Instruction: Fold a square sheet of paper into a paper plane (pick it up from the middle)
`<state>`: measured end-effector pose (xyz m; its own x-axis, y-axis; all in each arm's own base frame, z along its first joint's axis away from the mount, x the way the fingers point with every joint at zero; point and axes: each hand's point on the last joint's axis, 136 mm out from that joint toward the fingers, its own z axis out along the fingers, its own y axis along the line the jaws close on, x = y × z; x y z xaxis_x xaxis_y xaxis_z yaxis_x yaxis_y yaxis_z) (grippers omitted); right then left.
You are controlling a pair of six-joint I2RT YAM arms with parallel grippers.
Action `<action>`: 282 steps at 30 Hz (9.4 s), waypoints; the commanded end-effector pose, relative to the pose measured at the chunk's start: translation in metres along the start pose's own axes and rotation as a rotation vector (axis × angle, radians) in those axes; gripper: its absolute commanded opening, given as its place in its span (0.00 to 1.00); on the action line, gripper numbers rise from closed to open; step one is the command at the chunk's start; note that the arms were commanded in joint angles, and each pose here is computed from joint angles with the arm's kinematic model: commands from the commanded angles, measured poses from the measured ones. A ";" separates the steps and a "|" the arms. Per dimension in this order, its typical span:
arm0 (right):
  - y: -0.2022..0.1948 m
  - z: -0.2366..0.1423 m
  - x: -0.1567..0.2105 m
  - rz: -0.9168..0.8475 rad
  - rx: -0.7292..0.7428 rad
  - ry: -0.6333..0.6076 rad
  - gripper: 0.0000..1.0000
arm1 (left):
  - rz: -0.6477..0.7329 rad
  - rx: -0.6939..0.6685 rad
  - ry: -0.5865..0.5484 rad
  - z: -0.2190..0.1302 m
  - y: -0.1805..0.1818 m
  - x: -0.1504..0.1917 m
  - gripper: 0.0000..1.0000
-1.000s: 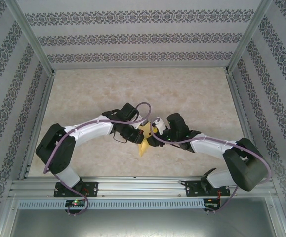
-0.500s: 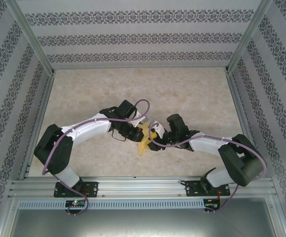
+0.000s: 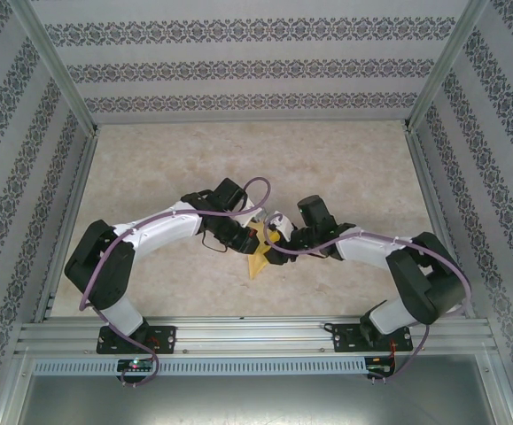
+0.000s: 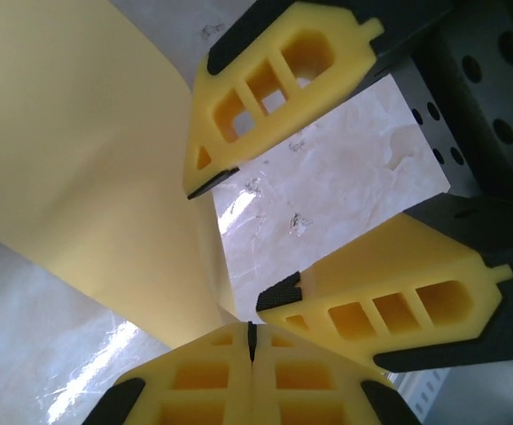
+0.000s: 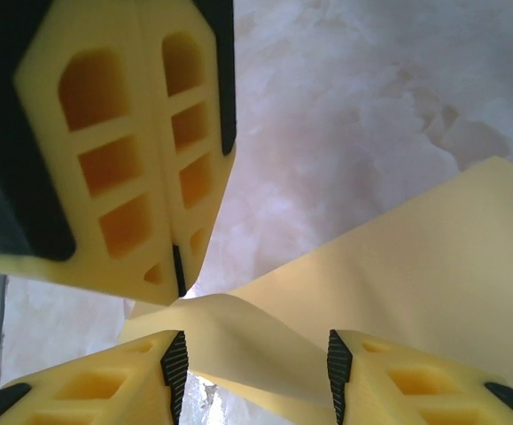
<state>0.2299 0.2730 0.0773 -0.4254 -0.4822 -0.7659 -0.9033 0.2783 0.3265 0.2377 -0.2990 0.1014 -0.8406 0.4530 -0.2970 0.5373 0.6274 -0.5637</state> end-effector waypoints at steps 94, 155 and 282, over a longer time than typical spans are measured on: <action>-0.047 -0.037 -0.042 0.475 0.116 -0.148 0.31 | -0.024 -0.054 -0.043 0.021 0.006 0.005 0.00; -0.086 0.022 0.043 1.016 0.310 0.328 0.00 | -0.095 -0.176 0.086 0.054 0.047 0.020 0.00; 0.047 0.035 0.022 1.095 0.216 0.056 0.00 | -0.110 -0.176 0.157 0.074 0.060 0.032 0.00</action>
<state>0.1699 0.3002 0.0557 -0.9954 0.0310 -0.0907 -0.0424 0.7060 0.7070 0.2481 -0.2988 0.0189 -0.8805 0.4450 -0.1633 0.4677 0.7594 -0.4523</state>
